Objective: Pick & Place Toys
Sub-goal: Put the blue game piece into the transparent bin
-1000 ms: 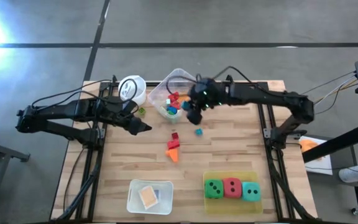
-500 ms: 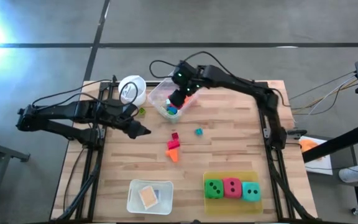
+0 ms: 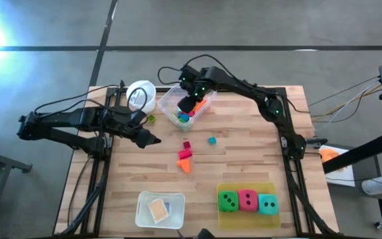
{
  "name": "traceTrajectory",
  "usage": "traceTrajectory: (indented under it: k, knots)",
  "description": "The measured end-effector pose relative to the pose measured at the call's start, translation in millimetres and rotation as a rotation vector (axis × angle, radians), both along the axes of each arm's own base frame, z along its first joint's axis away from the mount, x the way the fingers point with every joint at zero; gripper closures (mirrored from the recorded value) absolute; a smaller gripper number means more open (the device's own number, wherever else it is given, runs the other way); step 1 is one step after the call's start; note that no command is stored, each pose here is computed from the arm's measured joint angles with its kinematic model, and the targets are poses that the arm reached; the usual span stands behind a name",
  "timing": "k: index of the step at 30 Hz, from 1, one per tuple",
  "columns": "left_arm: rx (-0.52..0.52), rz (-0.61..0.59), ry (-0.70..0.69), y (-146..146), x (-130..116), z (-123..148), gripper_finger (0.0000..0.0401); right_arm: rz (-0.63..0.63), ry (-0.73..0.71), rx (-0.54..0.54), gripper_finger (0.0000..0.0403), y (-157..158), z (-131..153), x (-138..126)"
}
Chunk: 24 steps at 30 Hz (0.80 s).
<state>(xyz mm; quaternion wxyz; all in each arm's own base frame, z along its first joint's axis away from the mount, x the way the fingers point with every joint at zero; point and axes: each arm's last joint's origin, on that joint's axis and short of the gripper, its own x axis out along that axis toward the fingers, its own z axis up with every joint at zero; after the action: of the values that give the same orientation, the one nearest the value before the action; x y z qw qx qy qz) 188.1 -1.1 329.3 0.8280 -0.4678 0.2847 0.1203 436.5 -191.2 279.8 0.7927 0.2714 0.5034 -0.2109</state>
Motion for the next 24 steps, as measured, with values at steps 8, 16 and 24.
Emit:
traceTrajectory:
  k: [8,16,24]
  knots:
    - [0.0,0.0,0.0,0,0,0,0.0105,0.101,-0.038,0.008,0.0275,3,-10,8]
    - [0.0,0.0,0.0,0,0,0,0.0105,0.09,-0.001,0.034,0.0275,2,-35,9]
    - [0.0,0.0,0.0,0,0,0,0.0105,0.003,0.042,0.09,0.0275,1,-50,6]
